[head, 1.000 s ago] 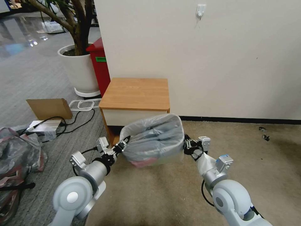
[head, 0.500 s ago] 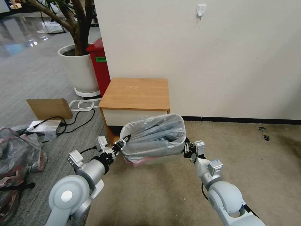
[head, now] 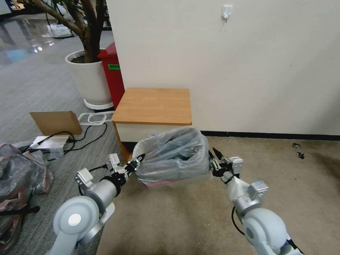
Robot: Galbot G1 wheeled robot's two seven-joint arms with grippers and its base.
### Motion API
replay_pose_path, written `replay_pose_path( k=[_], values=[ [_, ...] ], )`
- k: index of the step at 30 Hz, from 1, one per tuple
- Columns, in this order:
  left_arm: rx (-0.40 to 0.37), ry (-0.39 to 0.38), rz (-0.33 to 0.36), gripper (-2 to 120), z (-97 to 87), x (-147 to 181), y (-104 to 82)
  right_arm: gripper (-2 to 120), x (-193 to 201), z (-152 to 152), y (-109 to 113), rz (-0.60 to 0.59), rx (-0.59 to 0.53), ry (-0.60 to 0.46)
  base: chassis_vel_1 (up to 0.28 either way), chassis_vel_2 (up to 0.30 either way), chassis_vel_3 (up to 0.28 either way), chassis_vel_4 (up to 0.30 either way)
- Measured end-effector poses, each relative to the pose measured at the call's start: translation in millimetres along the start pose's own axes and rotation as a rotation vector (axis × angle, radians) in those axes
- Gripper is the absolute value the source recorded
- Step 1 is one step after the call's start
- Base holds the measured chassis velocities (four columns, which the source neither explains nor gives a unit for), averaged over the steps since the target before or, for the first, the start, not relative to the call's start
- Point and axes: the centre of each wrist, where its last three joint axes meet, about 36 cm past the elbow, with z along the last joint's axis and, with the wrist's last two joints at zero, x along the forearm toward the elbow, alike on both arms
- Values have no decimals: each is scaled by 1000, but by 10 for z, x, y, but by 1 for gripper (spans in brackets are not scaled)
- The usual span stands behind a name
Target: Pick up the garbage bag from the table and place it over the trash can.
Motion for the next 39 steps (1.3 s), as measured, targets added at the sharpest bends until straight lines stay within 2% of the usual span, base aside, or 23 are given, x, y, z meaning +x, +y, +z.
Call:
replay_pose_path(
  k=[2,3,5,8,9,11,12,13,20,24,27,29,30,34,35,39],
  values=[
    [1,2,-2,6,0,-8,9,58,16,-61,-38,-10,-88,8,0,0,0,0],
    [1,2,-2,6,0,-8,9,58,16,-61,-38,-10,-88,8,0,0,0,0],
    [5,2,0,6,-12,-13,7,70,38,-93,-76,-13,-138,21,0,0,0,0],
    [12,2,-2,6,-36,-20,6,76,67,-91,-106,-15,-165,31,0,0,0,0],
    [18,0,-5,6,-57,-24,6,83,87,-85,-121,-20,-178,37,0,0,0,0],
    [22,-4,-10,6,-83,-30,11,89,112,-74,-137,-31,-195,42,0,0,0,0],
    [22,-4,-10,6,-83,-30,11,89,112,-74,-137,-31,-195,42,0,0,0,0],
    [25,-8,-17,6,-110,-38,17,96,134,-65,-151,-43,-214,46,0,0,0,0],
    [18,-12,-45,5,-176,-66,61,100,150,-76,-134,-88,-355,17,0,0,0,0],
    [10,-9,-51,5,-183,-75,60,100,174,-119,-139,-83,-374,-2,0,0,0,0],
    [-10,-6,-67,5,-173,-80,56,100,226,-239,-151,-76,-356,-30,0,0,0,0],
    [-68,-11,-97,5,-127,-76,42,100,272,-479,-145,-87,-310,-68,0,0,0,0],
    [-68,-11,-97,5,-127,-76,42,100,272,-479,-145,-87,-310,-68,0,0,0,0],
    [-218,-32,-151,5,-17,-43,-15,100,207,-963,0,-169,-124,-65,0,0,0,0],
    [-218,-32,-151,5,-17,-43,-15,100,207,-963,0,-169,-124,-65,0,0,0,0],
    [-363,-46,-180,5,88,-21,-71,96,-17,-1171,284,-308,138,21,0,0,0,0]
  ],
)
